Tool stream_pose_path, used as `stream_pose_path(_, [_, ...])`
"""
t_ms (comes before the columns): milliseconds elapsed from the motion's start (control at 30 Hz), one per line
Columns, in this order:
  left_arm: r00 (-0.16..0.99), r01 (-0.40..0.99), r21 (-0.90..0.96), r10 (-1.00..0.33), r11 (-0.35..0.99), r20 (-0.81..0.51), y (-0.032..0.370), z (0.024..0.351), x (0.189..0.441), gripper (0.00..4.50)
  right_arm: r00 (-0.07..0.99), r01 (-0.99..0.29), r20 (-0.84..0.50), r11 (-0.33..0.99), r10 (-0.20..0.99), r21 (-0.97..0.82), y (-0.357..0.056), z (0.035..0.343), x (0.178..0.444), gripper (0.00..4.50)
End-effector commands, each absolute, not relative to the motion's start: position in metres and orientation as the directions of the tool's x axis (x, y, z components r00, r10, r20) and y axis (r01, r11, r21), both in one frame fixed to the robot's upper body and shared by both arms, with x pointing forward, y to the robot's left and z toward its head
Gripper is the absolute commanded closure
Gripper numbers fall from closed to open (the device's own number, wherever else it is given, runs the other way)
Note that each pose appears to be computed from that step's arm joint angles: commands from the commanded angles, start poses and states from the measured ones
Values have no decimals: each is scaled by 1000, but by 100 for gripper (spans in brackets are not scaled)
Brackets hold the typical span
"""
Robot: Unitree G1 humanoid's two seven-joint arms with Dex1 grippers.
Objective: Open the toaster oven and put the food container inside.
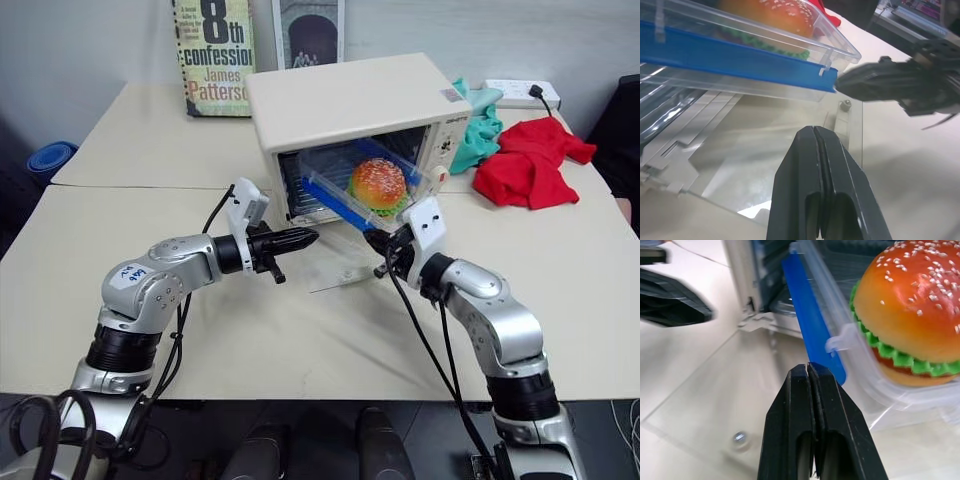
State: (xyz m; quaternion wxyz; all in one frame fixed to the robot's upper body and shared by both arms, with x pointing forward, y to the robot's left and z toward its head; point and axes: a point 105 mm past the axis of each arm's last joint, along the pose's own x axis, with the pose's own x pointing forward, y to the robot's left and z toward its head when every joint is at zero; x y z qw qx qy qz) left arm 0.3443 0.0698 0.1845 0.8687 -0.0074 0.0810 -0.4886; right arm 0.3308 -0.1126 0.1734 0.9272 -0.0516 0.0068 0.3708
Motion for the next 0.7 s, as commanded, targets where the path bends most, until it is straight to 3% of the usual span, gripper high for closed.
stream_pose_path(33, [499,863,-41,-861,504,-100,70,198,346,450,714,-698,-31,706,700,-118,-120,185,320,444])
stream_pose_path(233, [401,914,-22,-911,404,-94,59,206,335,450,766,-642,-80,755,638,-134,-153,183,317,444])
stream_pose_path(400, [383,922,-17,-919,386,-93,56,207,333,450,832,-554,-104,815,544,-171,-184,182,326,444])
stream_pose_path(700, [395,918,0,-914,396,-95,60,208,336,450,910,-414,-41,893,414,-175,-191,186,388,444])
